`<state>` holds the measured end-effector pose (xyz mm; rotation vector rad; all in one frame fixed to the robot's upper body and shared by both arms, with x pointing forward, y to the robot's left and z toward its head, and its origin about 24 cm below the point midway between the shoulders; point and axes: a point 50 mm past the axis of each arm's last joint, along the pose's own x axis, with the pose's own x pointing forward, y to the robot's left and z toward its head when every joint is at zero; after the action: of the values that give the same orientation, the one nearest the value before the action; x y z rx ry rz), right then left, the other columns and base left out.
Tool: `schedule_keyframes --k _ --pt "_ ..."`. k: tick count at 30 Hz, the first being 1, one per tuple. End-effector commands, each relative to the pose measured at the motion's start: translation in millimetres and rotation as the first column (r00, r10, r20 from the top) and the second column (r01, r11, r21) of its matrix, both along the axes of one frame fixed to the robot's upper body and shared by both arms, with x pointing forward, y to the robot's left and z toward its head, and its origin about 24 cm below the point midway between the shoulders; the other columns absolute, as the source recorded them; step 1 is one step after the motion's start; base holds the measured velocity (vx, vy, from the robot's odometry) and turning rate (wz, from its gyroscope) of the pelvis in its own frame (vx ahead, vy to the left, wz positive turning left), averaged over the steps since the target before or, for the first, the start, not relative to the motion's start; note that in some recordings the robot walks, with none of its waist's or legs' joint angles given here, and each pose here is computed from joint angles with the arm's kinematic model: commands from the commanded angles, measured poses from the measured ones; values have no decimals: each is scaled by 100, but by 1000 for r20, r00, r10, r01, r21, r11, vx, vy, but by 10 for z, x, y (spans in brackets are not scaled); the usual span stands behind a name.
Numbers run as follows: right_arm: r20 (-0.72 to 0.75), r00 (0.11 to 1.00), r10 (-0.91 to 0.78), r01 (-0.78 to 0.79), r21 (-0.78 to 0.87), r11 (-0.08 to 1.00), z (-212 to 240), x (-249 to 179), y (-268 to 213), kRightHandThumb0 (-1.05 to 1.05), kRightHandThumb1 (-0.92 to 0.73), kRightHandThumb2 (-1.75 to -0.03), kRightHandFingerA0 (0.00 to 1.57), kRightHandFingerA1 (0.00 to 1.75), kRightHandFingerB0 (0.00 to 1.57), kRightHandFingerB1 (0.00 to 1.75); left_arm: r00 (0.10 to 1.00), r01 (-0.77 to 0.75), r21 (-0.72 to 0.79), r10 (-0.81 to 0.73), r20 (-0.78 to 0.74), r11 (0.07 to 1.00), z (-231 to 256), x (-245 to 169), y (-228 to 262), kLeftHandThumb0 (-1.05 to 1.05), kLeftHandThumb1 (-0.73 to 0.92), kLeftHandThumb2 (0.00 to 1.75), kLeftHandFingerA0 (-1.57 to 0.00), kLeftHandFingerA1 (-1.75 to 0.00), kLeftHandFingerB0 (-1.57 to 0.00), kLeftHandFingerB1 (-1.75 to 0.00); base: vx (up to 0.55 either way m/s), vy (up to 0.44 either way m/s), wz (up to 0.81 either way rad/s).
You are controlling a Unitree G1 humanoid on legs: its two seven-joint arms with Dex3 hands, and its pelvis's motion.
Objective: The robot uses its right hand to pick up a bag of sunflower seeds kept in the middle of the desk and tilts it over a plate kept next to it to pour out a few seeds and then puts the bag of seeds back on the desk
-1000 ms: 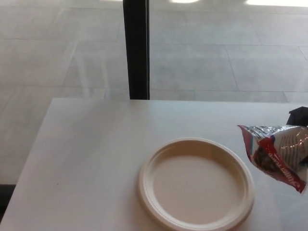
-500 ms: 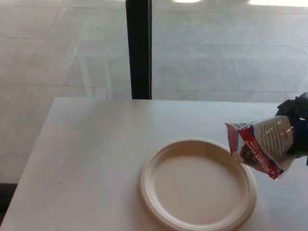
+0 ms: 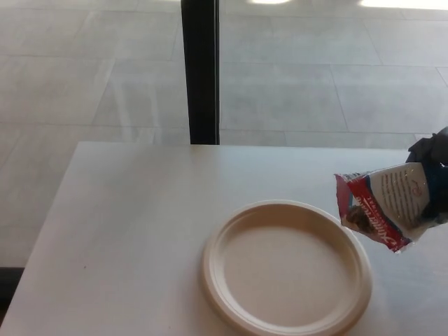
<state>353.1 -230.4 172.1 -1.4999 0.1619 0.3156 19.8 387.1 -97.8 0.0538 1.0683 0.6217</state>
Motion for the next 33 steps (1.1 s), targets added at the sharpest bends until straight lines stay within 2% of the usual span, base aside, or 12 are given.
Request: schedule_keyframes --k 1,10,11,12,18,19,20,23,26,30,32,33 --pt "58 997 41 -42 9 999 101 -13 76 -27 -63 -77 86 171 76 121 1000 -13 10 13 -10 1000 40 -28 60 -89 81 65 -47 -55 -40 -37 0 0 0" --pt "104 988 115 -115 -4 993 120 -51 225 -26 -61 -78 87 175 77 114 1000 8 20 -8 -29 1000 55 -48 78 -85 83 65 -47 -53 -40 -36 0 0 0" --pt "107 988 116 -116 -1 993 115 -50 223 -24 -58 -84 86 175 75 129 999 18 21 -17 -32 1000 59 -36 83 -81 65 106 -39 -60 -30 -50 0 0 0" --pt "112 986 122 -123 1 992 112 -49 224 -24 -57 -88 87 175 75 142 1000 11 18 -10 -29 1000 58 -32 84 -84 83 65 -45 -54 -39 -37 0 0 0" --pt "82 990 114 -110 -46 993 135 -40 243 -27 -61 -83 84 173 78 71 1000 -11 12 11 -26 1000 64 -30 95 -85 81 64 -44 -57 -39 -37 0 0 0" --pt "78 990 119 -114 -65 991 143 -35 247 -27 -62 -81 85 172 77 67 1000 -8 12 8 -23 1000 65 -33 96 -83 63 104 -40 -62 -32 -50 0 0 0" --pt "72 991 112 -106 -80 991 164 -22 256 -29 -65 -78 83 175 75 93 999 19 19 -18 -29 1000 72 -34 99 -87 83 65 -44 -56 -38 -37 0 0 0" --pt "89 988 122 -115 -82 990 181 -20 261 -30 -63 -87 90 175 75 143 999 29 34 -27 -41 999 75 -24 104 -88 83 67 -47 -56 -38 -36 0 0 0" --pt "84 990 116 -105 -125 987 220 -12 285 -34 -75 -78 80 157 67 84 999 31 31 -30 -39 999 83 -17 114 -87 83 65 -45 -54 -39 -35 0 0 0" --pt "81 990 117 -104 -157 982 268 -1 316 -35 -75 -79 80 160 69 90 1000 8 26 -7 -27 1000 86 2 120 -88 81 64 -49 -57 -41 -37 0 0 0" --pt "89 986 139 -120 -185 975 329 -11 370 -35 -75 -77 71 109 68 71 999 28 38 -26 -39 999 90 17 125 -89 83 65 -48 -58 -41 -38 0 0 0" --pt "92 985 146 -127 -189 974 350 -11 396 -39 -76 -73 77 144 67 77 999 30 38 -28 -41 999 92 21 127 -88 82 65 -49 -60 -41 -38 0 0 0"
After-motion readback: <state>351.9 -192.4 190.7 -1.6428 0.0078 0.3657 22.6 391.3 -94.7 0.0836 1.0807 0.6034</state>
